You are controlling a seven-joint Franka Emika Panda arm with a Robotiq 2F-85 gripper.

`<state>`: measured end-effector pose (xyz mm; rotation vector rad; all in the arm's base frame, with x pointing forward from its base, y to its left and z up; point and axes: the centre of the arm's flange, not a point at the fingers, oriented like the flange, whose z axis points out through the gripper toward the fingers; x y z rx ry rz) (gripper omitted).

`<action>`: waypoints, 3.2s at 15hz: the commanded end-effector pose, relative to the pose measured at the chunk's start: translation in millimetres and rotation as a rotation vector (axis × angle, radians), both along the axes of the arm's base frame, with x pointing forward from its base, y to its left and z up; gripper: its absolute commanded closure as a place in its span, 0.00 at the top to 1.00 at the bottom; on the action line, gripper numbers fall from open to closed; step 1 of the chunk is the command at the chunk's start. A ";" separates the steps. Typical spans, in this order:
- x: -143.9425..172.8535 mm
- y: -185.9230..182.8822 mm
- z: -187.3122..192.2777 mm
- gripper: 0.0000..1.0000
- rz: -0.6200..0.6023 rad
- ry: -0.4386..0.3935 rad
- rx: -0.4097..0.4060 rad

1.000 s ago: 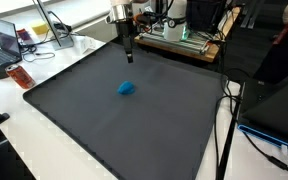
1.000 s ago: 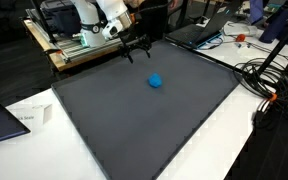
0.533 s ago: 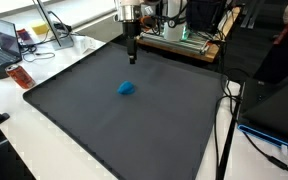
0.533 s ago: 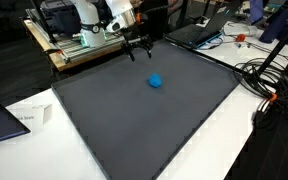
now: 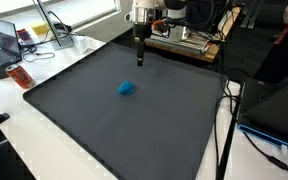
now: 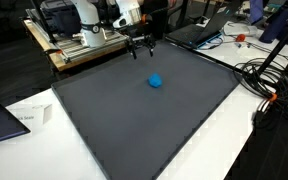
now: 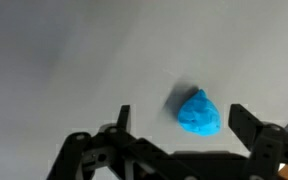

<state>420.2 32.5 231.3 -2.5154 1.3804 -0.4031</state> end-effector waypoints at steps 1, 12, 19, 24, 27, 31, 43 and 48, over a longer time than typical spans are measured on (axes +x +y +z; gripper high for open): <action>1.6 19.5 30.2 1.00 0.024 0.017 -0.121; -6.3 40.1 30.3 1.00 0.414 -0.027 -0.435; 19.7 73.1 69.3 1.00 0.570 -0.054 -0.573; 54.2 115.0 102.4 1.00 0.664 0.088 -0.655; 66.6 135.7 120.6 1.00 0.702 0.198 -0.737; 85.2 159.3 140.8 1.00 0.792 0.363 -0.808; 158.8 169.3 132.7 1.00 1.198 0.618 -0.687; 187.6 134.0 113.7 1.00 1.261 0.630 -0.546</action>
